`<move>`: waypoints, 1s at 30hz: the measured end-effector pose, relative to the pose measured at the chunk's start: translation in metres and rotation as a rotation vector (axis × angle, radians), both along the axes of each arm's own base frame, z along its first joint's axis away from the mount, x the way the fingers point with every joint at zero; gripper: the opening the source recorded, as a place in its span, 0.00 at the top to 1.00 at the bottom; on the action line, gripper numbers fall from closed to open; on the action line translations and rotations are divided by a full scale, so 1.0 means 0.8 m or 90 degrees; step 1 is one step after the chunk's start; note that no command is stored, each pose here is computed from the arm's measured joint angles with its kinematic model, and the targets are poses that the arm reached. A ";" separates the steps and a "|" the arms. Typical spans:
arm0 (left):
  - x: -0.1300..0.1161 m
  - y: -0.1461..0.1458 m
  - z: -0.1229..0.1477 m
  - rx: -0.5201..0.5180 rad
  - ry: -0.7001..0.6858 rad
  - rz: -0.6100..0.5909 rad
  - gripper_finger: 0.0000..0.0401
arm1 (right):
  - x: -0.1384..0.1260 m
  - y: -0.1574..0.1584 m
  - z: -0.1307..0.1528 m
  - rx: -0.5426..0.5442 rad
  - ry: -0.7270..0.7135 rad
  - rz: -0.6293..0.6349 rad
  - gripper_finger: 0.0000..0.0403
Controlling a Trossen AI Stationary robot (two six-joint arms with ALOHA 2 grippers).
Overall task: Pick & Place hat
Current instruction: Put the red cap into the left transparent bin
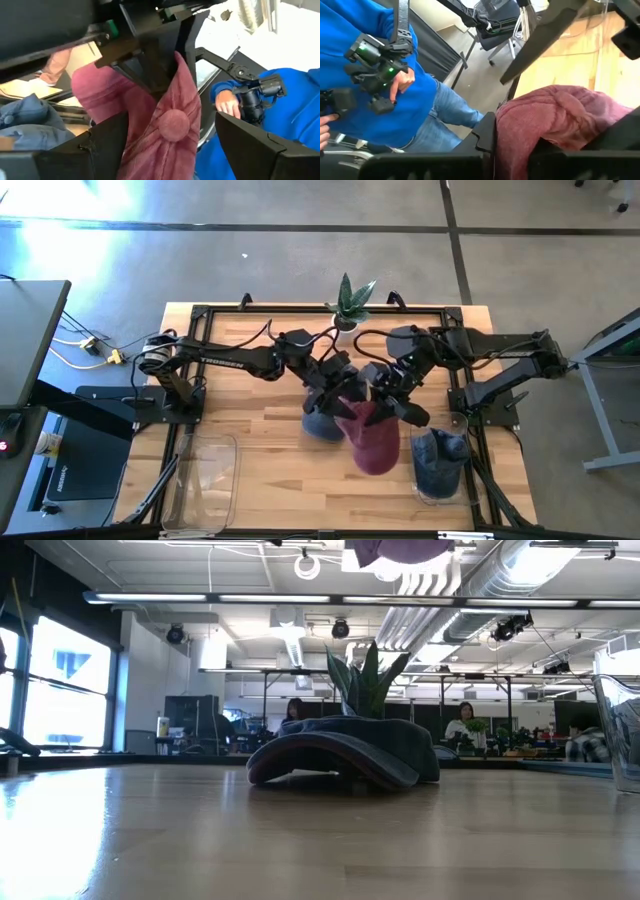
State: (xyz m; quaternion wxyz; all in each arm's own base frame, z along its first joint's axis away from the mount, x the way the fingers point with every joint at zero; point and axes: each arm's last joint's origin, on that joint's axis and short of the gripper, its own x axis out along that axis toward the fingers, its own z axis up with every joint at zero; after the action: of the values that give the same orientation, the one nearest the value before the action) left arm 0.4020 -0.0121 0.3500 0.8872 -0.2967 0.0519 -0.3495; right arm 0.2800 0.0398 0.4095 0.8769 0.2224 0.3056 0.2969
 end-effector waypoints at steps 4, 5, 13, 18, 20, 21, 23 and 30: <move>-0.001 -0.004 0.000 0.000 0.003 -0.025 0.27 | 0.000 -0.001 -0.001 -0.018 -0.004 -0.005 0.98; -0.001 -0.005 0.000 0.000 0.001 -0.029 0.27 | -0.001 -0.001 -0.002 -0.023 0.000 -0.007 0.99; -0.002 -0.011 0.003 0.004 -0.014 -0.052 0.27 | -0.015 -0.005 -0.023 -0.080 0.123 -0.030 0.96; -0.001 -0.010 0.001 0.004 -0.009 -0.023 0.27 | -0.014 -0.006 -0.023 -0.087 0.121 -0.038 0.97; 0.000 -0.009 -0.002 0.011 -0.001 -0.001 0.27 | -0.013 -0.006 -0.022 -0.086 0.112 -0.039 0.99; 0.001 -0.008 -0.003 0.014 0.003 0.008 0.27 | -0.013 -0.006 -0.022 -0.085 0.107 -0.039 0.99; 0.001 -0.008 -0.005 0.020 0.007 0.019 0.27 | -0.011 -0.005 -0.019 -0.085 0.089 -0.040 0.99; 0.002 -0.007 -0.007 0.031 0.011 0.029 0.27 | -0.004 -0.007 -0.011 -0.084 0.029 -0.048 0.97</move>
State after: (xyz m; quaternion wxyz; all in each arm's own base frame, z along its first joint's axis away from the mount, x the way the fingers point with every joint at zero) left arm 0.4035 -0.0180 0.3444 0.9014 -0.2790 0.0612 -0.3254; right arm 0.2770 0.0342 0.4005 0.8931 0.1820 0.3359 0.2376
